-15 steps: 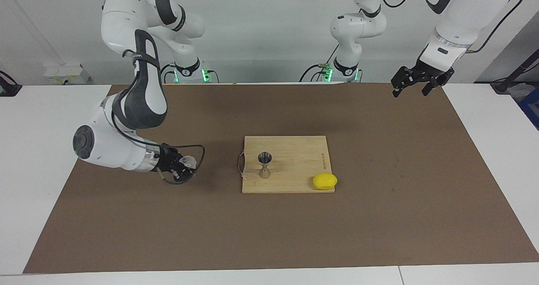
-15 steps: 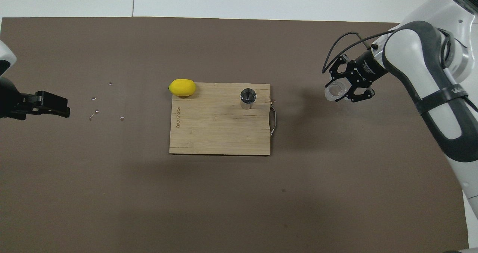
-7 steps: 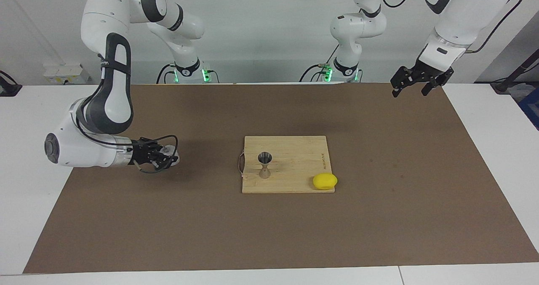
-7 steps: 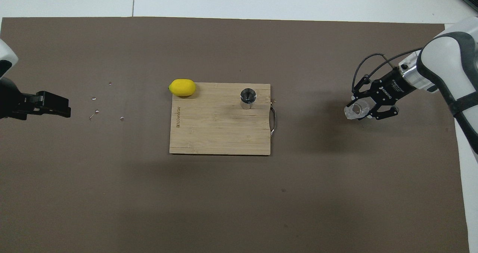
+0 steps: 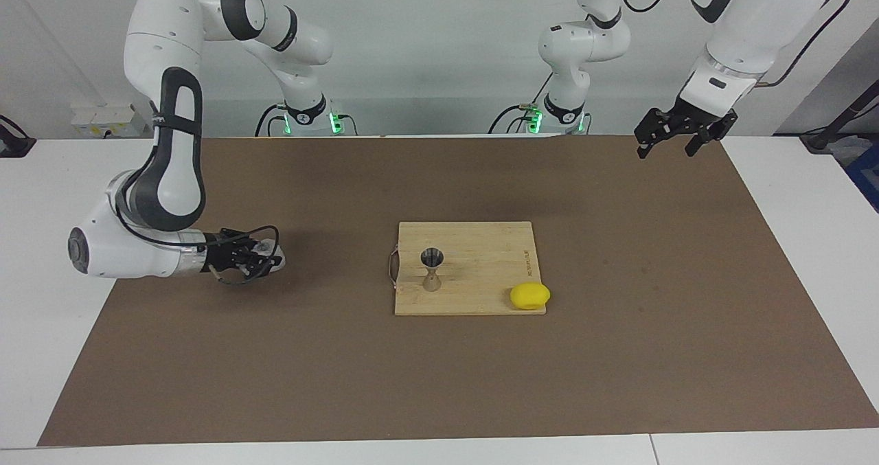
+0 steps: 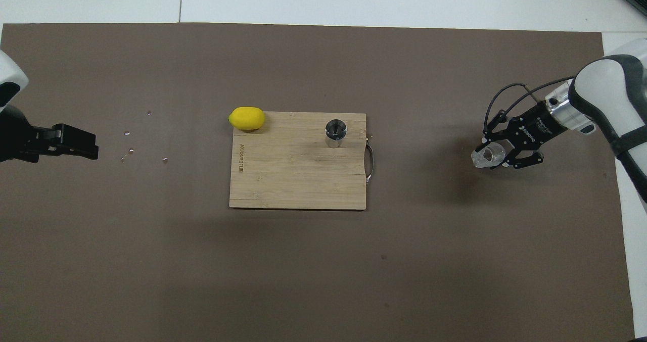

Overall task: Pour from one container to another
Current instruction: 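Lower the glass cup onto the table and open the right gripper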

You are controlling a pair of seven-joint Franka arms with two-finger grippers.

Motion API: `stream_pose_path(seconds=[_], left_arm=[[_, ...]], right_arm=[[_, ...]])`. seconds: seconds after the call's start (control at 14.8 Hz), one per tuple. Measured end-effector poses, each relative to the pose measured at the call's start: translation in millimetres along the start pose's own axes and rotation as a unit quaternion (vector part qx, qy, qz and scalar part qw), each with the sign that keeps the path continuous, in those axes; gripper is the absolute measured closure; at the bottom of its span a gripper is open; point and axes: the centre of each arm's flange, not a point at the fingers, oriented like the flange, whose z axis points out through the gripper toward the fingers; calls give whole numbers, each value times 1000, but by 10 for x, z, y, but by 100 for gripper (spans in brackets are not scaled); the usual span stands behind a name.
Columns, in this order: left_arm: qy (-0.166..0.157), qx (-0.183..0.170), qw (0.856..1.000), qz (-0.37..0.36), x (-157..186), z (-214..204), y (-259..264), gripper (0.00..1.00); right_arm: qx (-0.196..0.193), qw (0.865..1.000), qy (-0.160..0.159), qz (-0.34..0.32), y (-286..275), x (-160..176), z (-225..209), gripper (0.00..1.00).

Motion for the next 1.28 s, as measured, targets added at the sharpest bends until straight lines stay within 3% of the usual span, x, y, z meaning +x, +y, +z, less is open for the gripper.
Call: stream_pose_path(seconds=[0.74, 0.88, 1.08, 1.28], left_arm=[[0, 0, 1000, 0, 0, 0, 0, 0], [-1, 0, 1000, 1, -2, 2, 6, 0], [-3, 0, 1000, 2, -4, 17, 17, 0], [-4, 0, 1000, 1, -4, 32, 7, 0]], right_arm=[[12, 1000, -6, 11, 358, 267, 194, 49], [11, 1000, -7, 11, 365, 261, 202, 33], [11, 1000, 3, 5, 334, 175, 116, 1], [-11, 999, 44, -3, 361, 88, -62, 0]])
